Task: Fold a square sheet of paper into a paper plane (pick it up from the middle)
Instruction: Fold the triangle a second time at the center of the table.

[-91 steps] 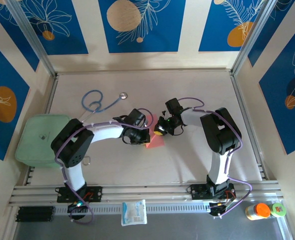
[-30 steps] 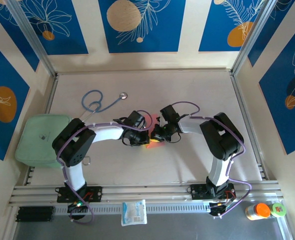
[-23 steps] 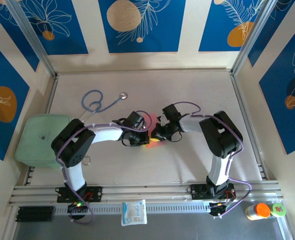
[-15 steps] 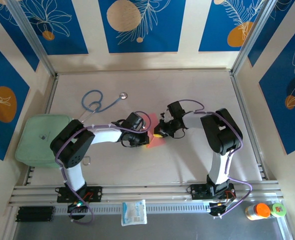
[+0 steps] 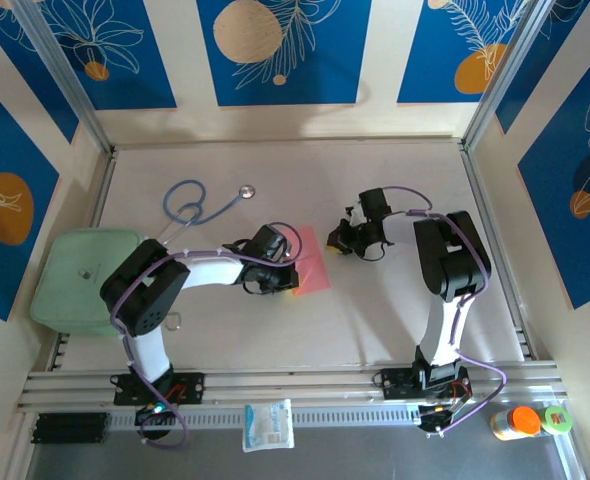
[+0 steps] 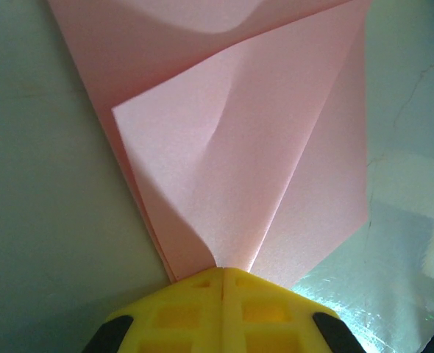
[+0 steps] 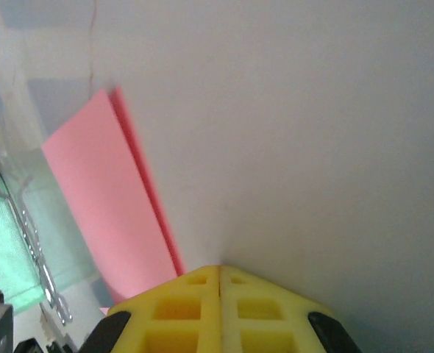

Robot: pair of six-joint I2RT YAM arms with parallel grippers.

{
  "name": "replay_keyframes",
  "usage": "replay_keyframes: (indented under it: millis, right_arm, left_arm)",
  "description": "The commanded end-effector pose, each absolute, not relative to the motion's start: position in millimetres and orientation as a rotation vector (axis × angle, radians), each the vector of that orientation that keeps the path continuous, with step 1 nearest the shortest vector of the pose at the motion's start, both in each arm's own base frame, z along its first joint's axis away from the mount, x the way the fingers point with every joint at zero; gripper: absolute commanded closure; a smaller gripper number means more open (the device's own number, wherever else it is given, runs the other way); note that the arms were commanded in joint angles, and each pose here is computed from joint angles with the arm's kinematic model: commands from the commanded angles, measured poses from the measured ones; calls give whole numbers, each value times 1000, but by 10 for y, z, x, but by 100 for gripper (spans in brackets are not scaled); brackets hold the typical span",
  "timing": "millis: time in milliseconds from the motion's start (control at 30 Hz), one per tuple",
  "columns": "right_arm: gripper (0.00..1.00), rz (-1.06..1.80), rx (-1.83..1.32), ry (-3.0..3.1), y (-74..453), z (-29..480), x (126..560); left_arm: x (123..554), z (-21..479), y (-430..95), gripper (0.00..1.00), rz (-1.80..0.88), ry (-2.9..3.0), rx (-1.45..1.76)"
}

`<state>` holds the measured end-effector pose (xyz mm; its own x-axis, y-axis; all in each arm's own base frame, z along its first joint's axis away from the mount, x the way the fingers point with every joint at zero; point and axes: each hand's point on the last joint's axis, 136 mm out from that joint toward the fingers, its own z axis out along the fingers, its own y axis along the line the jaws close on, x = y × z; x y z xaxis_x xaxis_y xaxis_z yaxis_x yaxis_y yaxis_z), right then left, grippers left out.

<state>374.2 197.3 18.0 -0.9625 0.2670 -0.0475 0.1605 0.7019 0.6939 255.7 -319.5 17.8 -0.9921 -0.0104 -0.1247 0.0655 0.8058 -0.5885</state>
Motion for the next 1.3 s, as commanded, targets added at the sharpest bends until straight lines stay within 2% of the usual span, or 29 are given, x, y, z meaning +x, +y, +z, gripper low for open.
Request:
replay_keyframes:
  millis: [0,167,367,733,833,1000,1267]
  right_arm:
    - [96,1030,320,2688,1866,351,3836]
    - [96,1080,229,2666,2030,551,3546]
    - [96,1130,144,2779,2424,384,3167]
    - [97,1014,173,2890,2443,7,3100]
    - [97,945,202,2936,2372,-97,3079]
    - [98,893,227,2970,2320,-160,3063]
    - [98,834,252,3011,2268,-223,3043]
  left_arm:
    - [2182,-198,-2862,100,-732,3088,8]
    - [2293,-35,-3017,100,-810,3036,56]
    - [2399,88,-3116,100,-845,2991,95]
    - [2581,467,-3370,100,-994,2847,176]
    - [2674,572,-3453,94,-1025,2793,198]
    - [2709,449,-3499,91,-1020,2816,197]
    - [2593,130,-3378,96,-917,2944,185]
